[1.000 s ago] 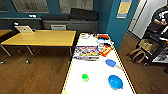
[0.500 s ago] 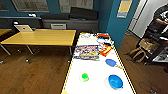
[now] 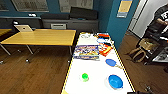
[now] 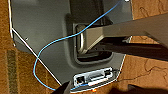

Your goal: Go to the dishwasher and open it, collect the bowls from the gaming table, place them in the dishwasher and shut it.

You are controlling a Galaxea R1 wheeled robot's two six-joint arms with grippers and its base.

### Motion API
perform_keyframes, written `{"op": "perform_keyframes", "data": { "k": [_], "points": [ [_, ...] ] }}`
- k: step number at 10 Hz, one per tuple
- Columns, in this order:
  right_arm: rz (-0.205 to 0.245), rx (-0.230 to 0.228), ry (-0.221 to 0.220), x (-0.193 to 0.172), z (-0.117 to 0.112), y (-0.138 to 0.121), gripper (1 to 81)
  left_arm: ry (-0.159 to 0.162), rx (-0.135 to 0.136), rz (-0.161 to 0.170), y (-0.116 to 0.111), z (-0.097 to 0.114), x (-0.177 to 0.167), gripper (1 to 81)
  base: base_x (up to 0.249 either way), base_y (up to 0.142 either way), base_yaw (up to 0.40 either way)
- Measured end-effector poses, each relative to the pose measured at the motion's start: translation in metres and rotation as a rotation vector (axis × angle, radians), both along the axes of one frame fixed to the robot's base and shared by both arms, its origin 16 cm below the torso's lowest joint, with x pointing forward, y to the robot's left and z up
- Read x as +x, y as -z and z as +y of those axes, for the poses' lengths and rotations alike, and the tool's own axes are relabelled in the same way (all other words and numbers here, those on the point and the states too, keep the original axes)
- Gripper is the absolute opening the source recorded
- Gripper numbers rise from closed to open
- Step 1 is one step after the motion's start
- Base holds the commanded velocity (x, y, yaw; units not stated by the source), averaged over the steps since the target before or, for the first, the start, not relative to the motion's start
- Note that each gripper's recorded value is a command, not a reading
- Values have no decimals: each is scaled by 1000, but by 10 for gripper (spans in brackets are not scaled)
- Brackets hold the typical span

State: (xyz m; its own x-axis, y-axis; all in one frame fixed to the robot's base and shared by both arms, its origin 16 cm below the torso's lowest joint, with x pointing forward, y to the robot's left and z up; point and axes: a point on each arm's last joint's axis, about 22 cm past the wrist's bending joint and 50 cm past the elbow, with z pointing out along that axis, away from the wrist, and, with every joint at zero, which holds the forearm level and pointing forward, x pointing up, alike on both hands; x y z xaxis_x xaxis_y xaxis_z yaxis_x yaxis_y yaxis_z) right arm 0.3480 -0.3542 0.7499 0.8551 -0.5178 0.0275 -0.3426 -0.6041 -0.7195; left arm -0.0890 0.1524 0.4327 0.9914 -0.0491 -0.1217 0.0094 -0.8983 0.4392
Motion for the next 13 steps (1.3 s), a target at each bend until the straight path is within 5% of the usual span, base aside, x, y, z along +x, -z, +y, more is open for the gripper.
{"op": "perform_keyframes", "data": {
  "k": [2,9,13],
  "points": [
    [21,15,16,8,8,13,811,0,2,0,0,1,0,811,0,0,0],
    [63,-56,147,64,-71,26,811,0,3,1,0,1,0,811,0,0,0],
    [66,22,103,97,-13,34,811,0,3,1,1,2,1,811,0,0,0]
  ]
}}
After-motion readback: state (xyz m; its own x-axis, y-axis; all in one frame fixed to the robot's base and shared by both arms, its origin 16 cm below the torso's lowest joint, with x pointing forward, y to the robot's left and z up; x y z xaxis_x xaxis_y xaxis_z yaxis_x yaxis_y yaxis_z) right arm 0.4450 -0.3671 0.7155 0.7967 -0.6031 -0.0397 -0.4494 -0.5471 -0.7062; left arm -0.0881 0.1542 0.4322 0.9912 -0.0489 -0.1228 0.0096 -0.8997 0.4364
